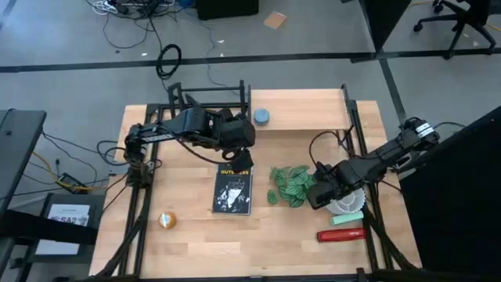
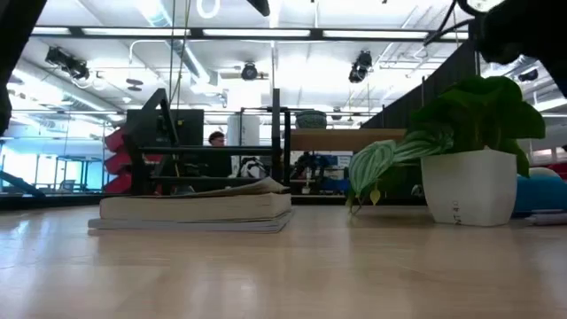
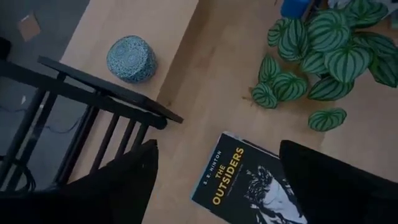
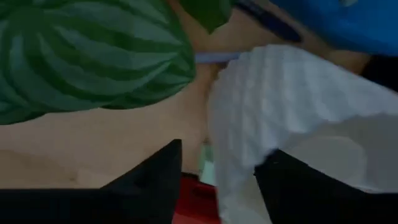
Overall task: Stock shelves
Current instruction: Put the white pen holder on the shelf
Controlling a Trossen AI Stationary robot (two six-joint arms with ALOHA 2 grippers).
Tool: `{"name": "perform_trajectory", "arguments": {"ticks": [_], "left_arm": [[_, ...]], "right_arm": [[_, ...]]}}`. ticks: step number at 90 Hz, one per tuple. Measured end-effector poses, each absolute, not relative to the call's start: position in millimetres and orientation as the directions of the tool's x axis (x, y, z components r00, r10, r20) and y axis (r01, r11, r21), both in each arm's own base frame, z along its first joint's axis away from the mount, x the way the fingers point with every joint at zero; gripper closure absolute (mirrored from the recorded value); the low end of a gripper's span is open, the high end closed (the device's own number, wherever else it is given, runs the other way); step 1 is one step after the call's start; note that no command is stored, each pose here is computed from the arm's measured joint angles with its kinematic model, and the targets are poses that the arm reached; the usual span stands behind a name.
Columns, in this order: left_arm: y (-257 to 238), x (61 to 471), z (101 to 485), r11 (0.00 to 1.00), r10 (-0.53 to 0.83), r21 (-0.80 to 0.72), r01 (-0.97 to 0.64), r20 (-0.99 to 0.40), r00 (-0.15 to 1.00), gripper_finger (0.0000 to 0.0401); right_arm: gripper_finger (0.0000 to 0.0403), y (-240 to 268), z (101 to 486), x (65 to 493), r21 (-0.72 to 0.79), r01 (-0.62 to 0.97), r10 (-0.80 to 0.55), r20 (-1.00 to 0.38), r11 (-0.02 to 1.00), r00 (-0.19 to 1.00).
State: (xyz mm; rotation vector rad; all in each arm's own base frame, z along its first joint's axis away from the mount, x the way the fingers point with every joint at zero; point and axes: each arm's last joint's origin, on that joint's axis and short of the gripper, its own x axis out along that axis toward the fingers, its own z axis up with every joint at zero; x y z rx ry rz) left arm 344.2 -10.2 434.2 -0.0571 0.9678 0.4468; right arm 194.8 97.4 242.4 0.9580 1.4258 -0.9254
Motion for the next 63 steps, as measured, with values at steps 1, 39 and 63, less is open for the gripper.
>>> {"name": "perform_trajectory", "arguments": {"ticks": [1, 39, 63], "left_arm": [[-10.2, 344.2, 434.2, 0.908, 0.342, 0.15, -0.392, -0.806, 0.484, 0.0089], [-10.3, 345.6, 435.0, 0.914, 0.341, 0.157, -0.374, -0.797, 0.498, 0.0089], [-10.6, 348.8, 436.9, 0.915, 0.339, 0.141, -0.379, -0.779, 0.528, 0.0089]], "right_arm": [[0.0273, 97.3, 241.5, 194.5, -0.021, 0.933, 0.053, -0.998, 0.36, -0.044], [0.0401, 98.9, 267.3, 185.2, 0.027, 0.925, 0.184, -0.982, 0.379, -0.047], [0.0402, 95.6, 341.9, 181.4, 0.148, 0.892, 0.288, -0.957, 0.426, 0.022]]}}
